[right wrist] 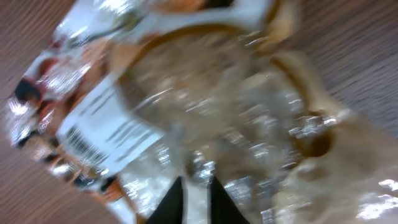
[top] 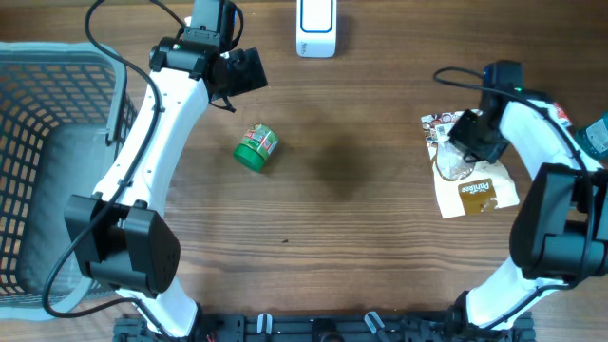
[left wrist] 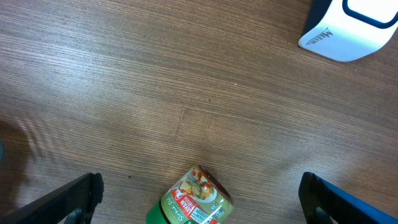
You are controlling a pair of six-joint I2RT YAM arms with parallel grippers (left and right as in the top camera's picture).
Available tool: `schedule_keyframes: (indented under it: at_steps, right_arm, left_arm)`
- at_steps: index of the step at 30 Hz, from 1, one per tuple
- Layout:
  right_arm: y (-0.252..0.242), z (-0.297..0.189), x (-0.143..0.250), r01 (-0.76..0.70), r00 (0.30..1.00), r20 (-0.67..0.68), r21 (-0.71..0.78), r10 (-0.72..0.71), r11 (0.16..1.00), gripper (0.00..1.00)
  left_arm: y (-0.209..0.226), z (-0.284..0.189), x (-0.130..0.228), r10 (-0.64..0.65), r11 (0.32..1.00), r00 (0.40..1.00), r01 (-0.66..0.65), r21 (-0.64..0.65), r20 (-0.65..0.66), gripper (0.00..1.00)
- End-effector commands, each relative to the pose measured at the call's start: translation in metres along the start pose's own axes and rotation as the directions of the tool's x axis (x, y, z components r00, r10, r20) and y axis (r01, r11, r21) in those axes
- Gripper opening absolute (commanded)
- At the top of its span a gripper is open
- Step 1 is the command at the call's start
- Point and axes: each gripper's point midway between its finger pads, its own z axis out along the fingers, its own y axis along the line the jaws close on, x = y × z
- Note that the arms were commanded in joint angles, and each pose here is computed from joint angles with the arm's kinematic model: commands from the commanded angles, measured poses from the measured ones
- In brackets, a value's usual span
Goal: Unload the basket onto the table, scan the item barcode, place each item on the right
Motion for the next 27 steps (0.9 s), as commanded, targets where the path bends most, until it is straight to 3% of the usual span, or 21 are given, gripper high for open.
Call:
schedule_keyframes:
  at_steps: [1,3,8,10,11,14,16,27]
  right_arm:
    - [0.024,0.006,0.021,0.100,0.994,-0.036,-0.023,-0.101,0.995,0.23]
    - [0.031,0.006,0.027,0.124,0.991,-0.041,-0.029,-0.125,0.992,0.25]
    - [0.044,0.006,0.035,0.192,0.981,-0.035,-0.034,-0.193,0.981,0.44]
    - [0.046,0.012,0.034,0.197,0.980,-0.030,-0.036,-0.198,0.980,0.47]
    - [0.046,0.018,0.034,0.201,0.979,-0.033,-0.035,-0.202,0.979,0.43]
    - [0.043,0.033,0.040,0.204,0.976,-0.067,-0.020,-0.205,0.979,0.17]
    - [0.042,0.041,0.042,0.206,0.975,-0.083,-0.010,-0.206,0.978,0.08]
    - [0.015,0.045,0.029,0.189,0.982,-0.044,0.129,-0.185,0.973,0.05]
  left_arm:
    - [-0.001,-0.011,-0.006,-0.004,1.000,1.000,0.004,0.009,0.030,1.00]
    - [-0.001,-0.011,-0.006,-0.004,1.000,1.000,0.004,0.009,0.030,1.00]
    - [-0.001,-0.011,-0.006,-0.004,1.000,1.000,0.004,0.009,0.030,1.00]
    - [-0.001,-0.011,-0.006,-0.004,1.000,1.000,0.004,0.009,0.030,1.00]
    - [-0.001,-0.011,-0.006,-0.004,1.000,1.000,0.004,0.009,0.030,1.00]
    - [-0.001,-0.011,-0.006,-0.004,1.000,1.000,0.004,0.009,0.030,1.00]
    - [-0.001,-0.011,-0.006,-0.004,1.000,1.000,0.004,0.009,0.030,1.00]
    - [-0.001,-0.011,-0.006,-0.004,1.000,1.000,0.004,0.009,0.030,1.00]
